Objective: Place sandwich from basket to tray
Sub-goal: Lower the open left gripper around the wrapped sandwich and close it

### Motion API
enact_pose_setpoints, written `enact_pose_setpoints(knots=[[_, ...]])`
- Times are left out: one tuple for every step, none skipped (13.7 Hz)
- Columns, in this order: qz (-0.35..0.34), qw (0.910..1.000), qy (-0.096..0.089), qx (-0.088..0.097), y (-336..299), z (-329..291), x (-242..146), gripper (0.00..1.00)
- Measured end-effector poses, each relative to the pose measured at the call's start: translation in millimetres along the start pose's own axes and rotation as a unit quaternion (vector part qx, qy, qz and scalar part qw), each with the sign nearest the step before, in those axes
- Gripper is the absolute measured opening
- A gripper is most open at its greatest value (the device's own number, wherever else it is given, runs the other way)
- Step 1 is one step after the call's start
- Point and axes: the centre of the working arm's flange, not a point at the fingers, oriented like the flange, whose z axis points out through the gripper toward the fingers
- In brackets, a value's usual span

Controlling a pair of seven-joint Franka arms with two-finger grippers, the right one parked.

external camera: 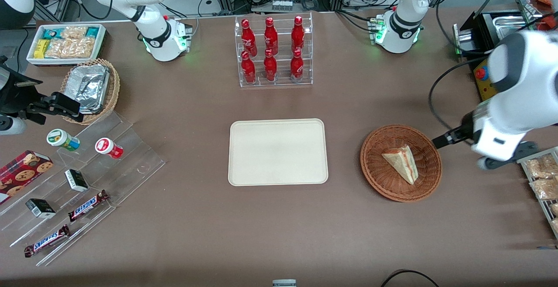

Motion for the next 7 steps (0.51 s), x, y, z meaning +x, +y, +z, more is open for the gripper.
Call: enact_pose_setpoints(knots=[[-0.03,0.9995,0.004,-0.003,7,18,-1,1.0],[-0.06,0.9981,0.01,-0.007,11,36,-2,1.0],[-0.083,0.9964,0.014,-0.01,13,54,-4,1.0],[-0.1,0.9947,0.018,-0.014,14,72,-7,1.0],[-0.122,0.9919,0.026,-0.021,14,91,-10,1.0],[-0.139,0.9893,0.033,-0.028,13,108,-13,1.0],[-0.15,0.9873,0.039,-0.034,10,122,-17,1.0]])
